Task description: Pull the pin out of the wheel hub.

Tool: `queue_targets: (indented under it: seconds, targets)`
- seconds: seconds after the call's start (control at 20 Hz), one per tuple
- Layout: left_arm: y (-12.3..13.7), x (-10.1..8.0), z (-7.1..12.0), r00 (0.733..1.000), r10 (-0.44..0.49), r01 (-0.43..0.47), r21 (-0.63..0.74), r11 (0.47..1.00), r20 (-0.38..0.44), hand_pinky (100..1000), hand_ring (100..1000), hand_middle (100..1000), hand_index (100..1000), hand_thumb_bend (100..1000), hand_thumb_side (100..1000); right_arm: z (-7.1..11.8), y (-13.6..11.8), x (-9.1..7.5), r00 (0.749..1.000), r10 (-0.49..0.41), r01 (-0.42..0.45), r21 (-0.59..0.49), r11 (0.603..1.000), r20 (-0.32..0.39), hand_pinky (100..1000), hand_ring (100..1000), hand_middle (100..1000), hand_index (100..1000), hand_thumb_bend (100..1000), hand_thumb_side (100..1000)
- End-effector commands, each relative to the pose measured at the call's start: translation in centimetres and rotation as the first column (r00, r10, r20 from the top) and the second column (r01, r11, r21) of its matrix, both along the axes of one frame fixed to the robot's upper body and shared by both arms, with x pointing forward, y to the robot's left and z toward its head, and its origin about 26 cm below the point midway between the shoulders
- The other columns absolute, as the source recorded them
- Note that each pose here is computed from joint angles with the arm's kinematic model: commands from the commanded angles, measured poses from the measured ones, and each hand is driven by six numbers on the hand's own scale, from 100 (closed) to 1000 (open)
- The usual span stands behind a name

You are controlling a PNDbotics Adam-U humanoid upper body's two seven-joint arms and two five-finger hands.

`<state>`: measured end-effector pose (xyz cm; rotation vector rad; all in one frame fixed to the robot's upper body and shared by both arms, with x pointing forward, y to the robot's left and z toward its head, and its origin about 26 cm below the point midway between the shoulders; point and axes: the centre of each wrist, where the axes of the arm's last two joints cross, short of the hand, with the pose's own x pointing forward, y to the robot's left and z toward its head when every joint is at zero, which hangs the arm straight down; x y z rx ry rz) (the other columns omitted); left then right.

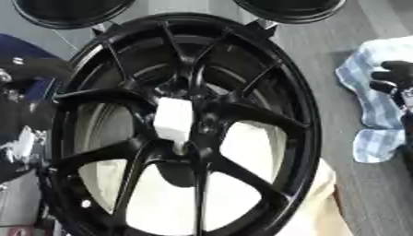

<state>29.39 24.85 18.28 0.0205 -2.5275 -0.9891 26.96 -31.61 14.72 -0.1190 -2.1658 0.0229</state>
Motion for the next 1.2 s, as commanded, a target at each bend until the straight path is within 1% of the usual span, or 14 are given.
queue_targets:
  seconds: [0.05, 0.2, 0.4, 0.55, 0.7, 0.85, 1.05, 1.2]
  targets:
    - [0.2, -0.4, 0.4, 0.997, -0.062, 0.052, 0.187, 0.981, 0.048, 821, 779, 649, 768, 100, 482, 0.6, -0.4, -0.2, 1.000, -0.013, 0.013, -0.043, 0.999, 0.014, 751, 731, 699, 574, 323, 453]
    - [0.9, -0.6, 0.5, 0.992, -0.102, 0.071, 0.344, 0.936, 0.072, 827, 784, 663, 776, 100, 494, 0.6, -0.5, -0.3, 1.000, -0.013, 0.014, -0.049, 0.999, 0.011, 751, 731, 699, 574, 323, 454]
    - [2.2, -0.6, 1.7, 0.982, -0.146, 0.059, 0.540, 0.839, 0.121, 831, 789, 676, 783, 100, 492, 0.5, -0.4, -0.3, 1.000, -0.009, 0.010, -0.055, 0.998, 0.006, 751, 731, 698, 573, 321, 455]
    - [3.0, -0.5, 3.0, 0.977, -0.151, 0.016, 0.648, 0.761, 0.152, 835, 795, 686, 791, 100, 502, 0.5, -0.4, -0.3, 1.000, -0.004, 0.004, -0.060, 0.998, 0.003, 751, 731, 698, 573, 320, 456]
    - [3.4, -0.4, 4.3, 0.971, -0.138, -0.040, 0.702, 0.711, 0.194, 837, 799, 691, 797, 100, 512, 0.5, -0.3, -0.3, 1.000, 0.002, -0.002, -0.063, 0.998, -0.001, 751, 731, 699, 573, 318, 457]
    - [4.0, -0.4, 5.9, 0.963, -0.123, -0.093, 0.722, 0.686, 0.241, 838, 800, 692, 799, 100, 513, 0.5, -0.3, -0.3, 1.000, 0.006, -0.006, -0.065, 0.998, -0.003, 751, 730, 698, 573, 318, 459]
    - [5.3, -0.6, 8.0, 0.956, -0.100, -0.133, 0.715, 0.687, 0.274, 838, 800, 692, 799, 100, 516, 0.5, -0.2, -0.2, 1.000, 0.013, -0.013, -0.063, 0.998, -0.004, 751, 730, 698, 573, 318, 457]
    - [5.9, -0.8, 10.6, 0.945, -0.090, -0.173, 0.711, 0.682, 0.316, 839, 802, 692, 803, 100, 542, 0.5, -0.2, -0.3, 1.000, 0.016, -0.016, -0.070, 0.997, -0.010, 751, 730, 698, 572, 319, 457]
